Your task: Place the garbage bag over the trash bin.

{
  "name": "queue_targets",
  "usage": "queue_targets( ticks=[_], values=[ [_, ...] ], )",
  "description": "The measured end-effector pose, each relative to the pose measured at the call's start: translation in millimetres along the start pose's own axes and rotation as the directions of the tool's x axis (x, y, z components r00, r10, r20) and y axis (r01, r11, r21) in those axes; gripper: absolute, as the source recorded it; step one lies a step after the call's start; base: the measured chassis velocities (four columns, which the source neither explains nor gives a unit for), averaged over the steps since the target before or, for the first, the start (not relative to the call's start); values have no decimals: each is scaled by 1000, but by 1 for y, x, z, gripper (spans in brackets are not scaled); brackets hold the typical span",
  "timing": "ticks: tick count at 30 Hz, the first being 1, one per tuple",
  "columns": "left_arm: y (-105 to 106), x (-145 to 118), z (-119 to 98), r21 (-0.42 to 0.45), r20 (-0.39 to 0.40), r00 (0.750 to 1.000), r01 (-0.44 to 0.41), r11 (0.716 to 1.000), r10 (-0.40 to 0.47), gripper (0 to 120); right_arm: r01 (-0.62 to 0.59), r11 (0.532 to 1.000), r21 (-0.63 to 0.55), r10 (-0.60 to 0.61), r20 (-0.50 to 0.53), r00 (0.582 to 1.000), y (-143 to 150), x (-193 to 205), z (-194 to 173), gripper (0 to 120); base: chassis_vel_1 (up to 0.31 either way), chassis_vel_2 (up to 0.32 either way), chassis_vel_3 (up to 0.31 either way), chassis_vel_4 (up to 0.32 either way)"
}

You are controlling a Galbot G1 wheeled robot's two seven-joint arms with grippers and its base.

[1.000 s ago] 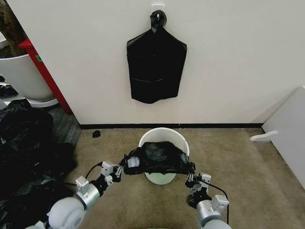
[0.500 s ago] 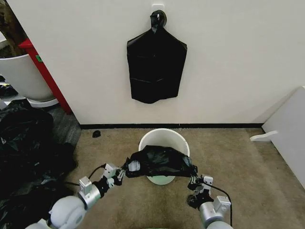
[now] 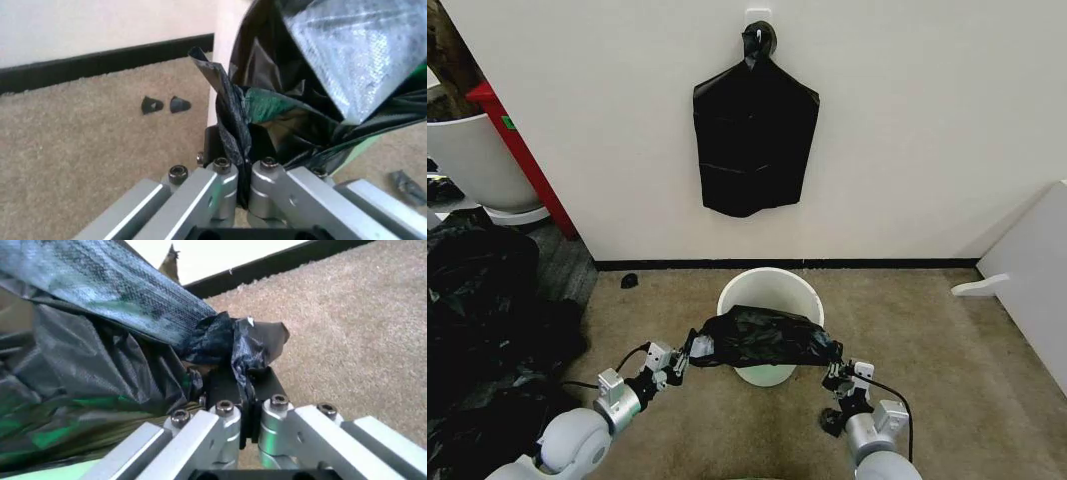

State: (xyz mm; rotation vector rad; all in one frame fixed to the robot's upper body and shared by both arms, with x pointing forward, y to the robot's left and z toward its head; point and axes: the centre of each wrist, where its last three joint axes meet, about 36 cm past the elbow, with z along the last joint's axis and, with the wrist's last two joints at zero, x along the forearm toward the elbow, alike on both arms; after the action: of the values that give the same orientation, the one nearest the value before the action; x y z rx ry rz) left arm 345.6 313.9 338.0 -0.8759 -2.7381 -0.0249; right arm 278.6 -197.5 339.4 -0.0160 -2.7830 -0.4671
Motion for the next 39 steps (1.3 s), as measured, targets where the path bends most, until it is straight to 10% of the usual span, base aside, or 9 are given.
queue_targets(
  ticks=[17, 39],
  values=[
    [-12, -3, -7, 20, 21, 1000, 10, 1000, -11, 1, -25, 1000, 3, 25, -12, 1000, 3, -3, -4, 8, 0, 0, 0, 0],
    [-33, 39, -25, -46, -17, 981, -195, 980, 195, 81, -20, 1000, 7, 20, -40, 999, 20, 44, -12, 88, 0, 0, 0, 0]
  ],
)
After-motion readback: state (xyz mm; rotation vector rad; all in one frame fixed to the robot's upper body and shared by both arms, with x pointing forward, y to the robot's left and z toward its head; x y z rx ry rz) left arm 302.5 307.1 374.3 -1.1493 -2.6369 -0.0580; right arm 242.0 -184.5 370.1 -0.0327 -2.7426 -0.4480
